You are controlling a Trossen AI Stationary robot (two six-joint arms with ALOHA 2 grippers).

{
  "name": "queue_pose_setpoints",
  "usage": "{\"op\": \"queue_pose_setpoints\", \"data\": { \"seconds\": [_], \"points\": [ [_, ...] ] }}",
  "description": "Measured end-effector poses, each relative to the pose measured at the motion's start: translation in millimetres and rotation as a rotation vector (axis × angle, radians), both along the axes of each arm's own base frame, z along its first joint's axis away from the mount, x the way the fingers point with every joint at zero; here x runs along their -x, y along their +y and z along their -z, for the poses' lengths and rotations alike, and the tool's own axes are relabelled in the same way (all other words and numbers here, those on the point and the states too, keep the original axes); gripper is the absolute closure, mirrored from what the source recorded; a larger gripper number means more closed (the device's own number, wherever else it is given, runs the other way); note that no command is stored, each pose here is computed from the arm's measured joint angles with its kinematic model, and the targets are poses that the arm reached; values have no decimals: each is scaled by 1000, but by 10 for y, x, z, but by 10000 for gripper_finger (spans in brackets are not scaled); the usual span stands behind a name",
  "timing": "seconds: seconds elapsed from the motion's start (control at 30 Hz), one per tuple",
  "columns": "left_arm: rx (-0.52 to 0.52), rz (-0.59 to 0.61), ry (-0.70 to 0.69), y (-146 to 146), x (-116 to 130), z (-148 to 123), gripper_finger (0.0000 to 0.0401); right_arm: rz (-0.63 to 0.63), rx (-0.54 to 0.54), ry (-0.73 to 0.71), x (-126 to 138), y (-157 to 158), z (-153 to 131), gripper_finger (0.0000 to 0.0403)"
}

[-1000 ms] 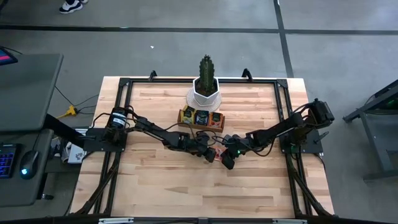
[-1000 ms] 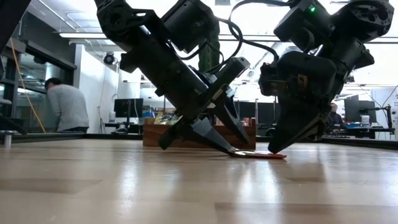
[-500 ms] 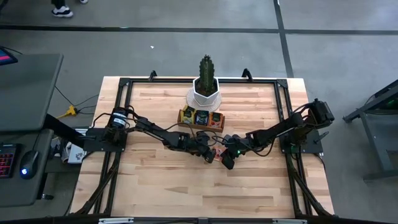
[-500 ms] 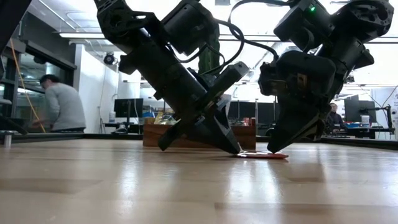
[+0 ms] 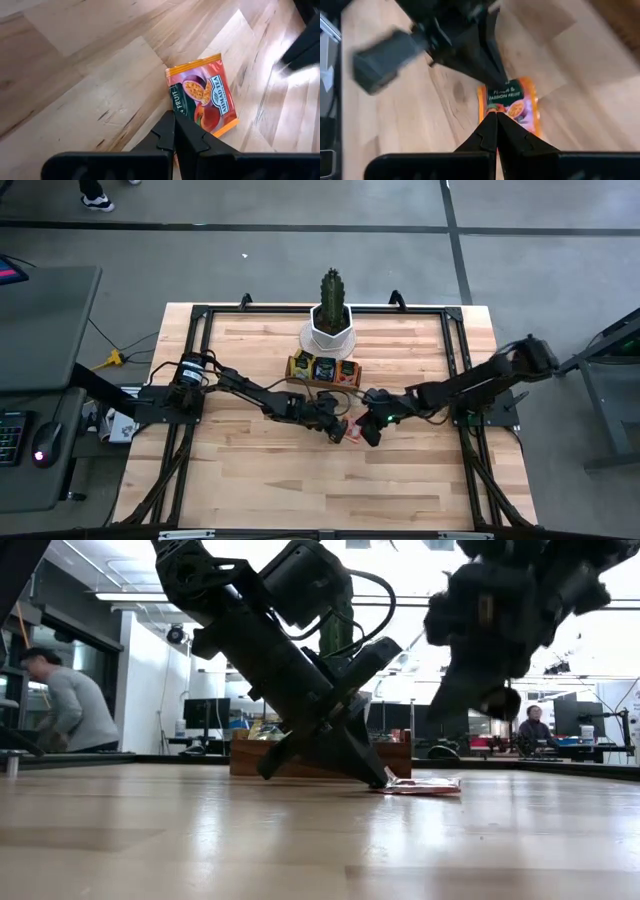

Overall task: Pick & Place Tea
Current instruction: Put the orange tea bag into the right section of the wooden organizer

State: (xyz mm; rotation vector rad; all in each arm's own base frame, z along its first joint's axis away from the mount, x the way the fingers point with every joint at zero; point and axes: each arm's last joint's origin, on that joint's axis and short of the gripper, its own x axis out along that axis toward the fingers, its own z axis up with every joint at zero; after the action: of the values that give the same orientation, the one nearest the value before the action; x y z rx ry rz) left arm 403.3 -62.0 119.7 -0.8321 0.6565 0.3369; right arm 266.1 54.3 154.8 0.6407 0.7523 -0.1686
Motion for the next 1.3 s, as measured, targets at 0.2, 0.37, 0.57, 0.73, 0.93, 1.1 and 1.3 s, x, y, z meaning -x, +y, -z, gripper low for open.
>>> {"op": "queue_pose_setpoints", "data": {
  "seconds": [0.2,0.37,0.57,0.73,0.93,1.1,1.3],
  "points": [
    [-80,68,-39,5,12,-169,401,32,18,-61,255,-55,-404,403],
    [-181,120,-72,116,21,-347,401,55,25,-153,505,-97,-723,403],
    [-292,187,-130,291,46,-610,401,80,41,-184,763,-166,-908,403],
    [-355,291,-143,502,42,-885,401,80,53,-146,872,-192,-916,403],
    [-519,523,-1,744,-42,-1450,401,72,55,-122,869,-189,-891,403],
    [-672,686,127,967,-20,-1990,401,68,58,-121,868,-189,-889,403],
    [-710,775,259,1289,44,-2237,401,63,78,-122,868,-191,-888,403]
  ]
}}
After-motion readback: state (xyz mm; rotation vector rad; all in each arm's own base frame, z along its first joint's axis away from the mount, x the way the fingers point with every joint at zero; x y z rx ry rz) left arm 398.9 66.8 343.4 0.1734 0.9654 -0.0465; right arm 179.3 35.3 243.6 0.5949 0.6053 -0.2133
